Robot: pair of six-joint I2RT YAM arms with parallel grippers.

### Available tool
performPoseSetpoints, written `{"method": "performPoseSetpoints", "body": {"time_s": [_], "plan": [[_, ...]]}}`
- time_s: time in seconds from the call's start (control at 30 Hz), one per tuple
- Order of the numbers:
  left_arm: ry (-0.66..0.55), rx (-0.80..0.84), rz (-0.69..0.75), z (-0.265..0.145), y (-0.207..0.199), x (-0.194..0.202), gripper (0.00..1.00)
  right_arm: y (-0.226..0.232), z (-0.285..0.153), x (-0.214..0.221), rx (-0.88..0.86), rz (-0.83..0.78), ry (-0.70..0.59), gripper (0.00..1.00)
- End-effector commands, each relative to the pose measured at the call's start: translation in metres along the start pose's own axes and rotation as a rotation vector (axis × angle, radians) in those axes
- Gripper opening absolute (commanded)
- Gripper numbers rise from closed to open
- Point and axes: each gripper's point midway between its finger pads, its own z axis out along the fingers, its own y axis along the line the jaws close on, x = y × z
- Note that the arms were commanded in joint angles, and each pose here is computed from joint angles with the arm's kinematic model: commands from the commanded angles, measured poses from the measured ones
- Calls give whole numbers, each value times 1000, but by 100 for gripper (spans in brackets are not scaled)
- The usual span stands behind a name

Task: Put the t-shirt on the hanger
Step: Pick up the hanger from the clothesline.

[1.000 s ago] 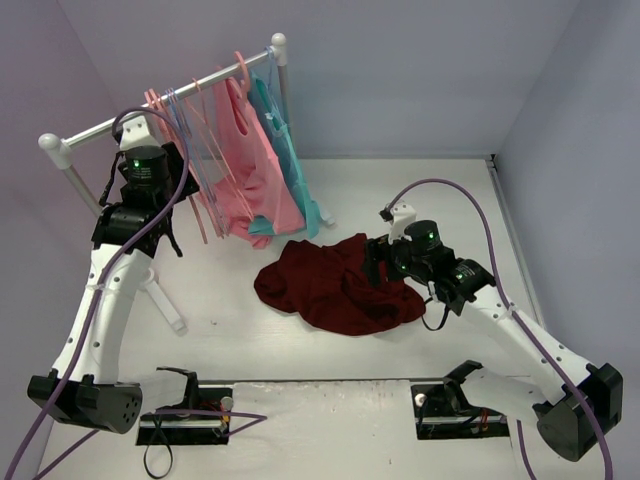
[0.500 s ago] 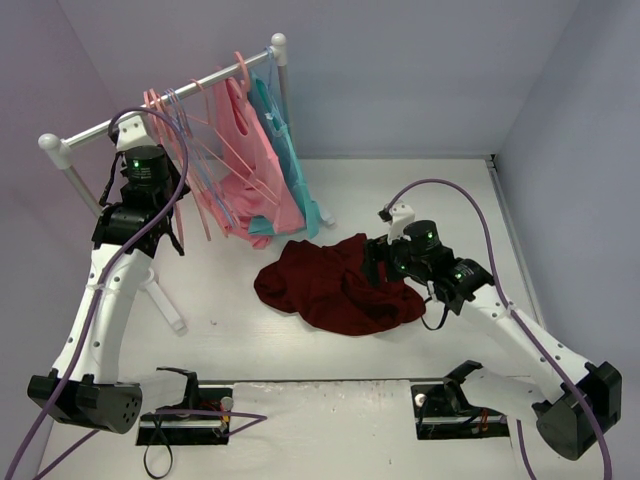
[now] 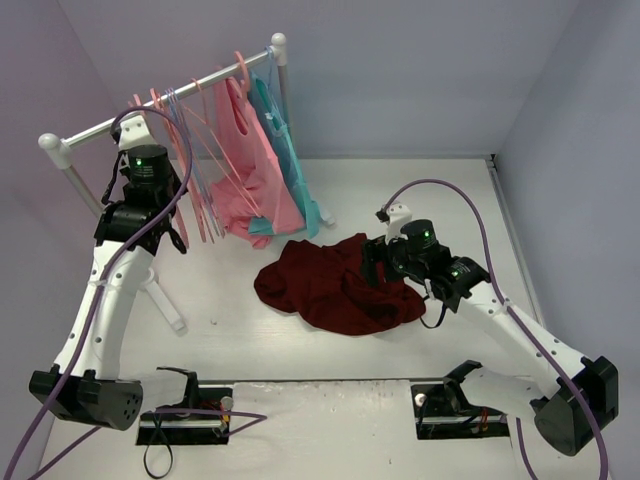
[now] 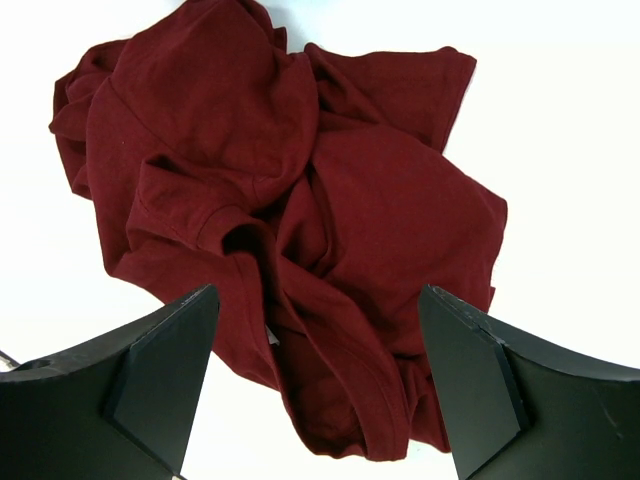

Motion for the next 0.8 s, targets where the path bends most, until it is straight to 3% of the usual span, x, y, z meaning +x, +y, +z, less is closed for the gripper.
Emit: {"method": "performPoseSetpoints", "body": {"time_s": [0.0, 0.13, 0.3, 0.6, 0.77], "plan": [[-99, 3, -36, -6, -2, -36, 24, 6, -1, -17, -22, -17, -59, 78], [-110, -12, -38, -6, 0, -41, 22, 6, 0, -16, -24, -18, -55, 78], [-140, -19, -35, -14, 4, -50, 0, 6, 1, -15, -27, -17, -51, 78], [-236, -11, -18, -66, 25, -87, 0, 8, 1, -17, -34, -21, -51, 78], [-248, -9, -15, -94, 43, -82, 0, 9, 3, -19, -37, -24, -49, 78]]}}
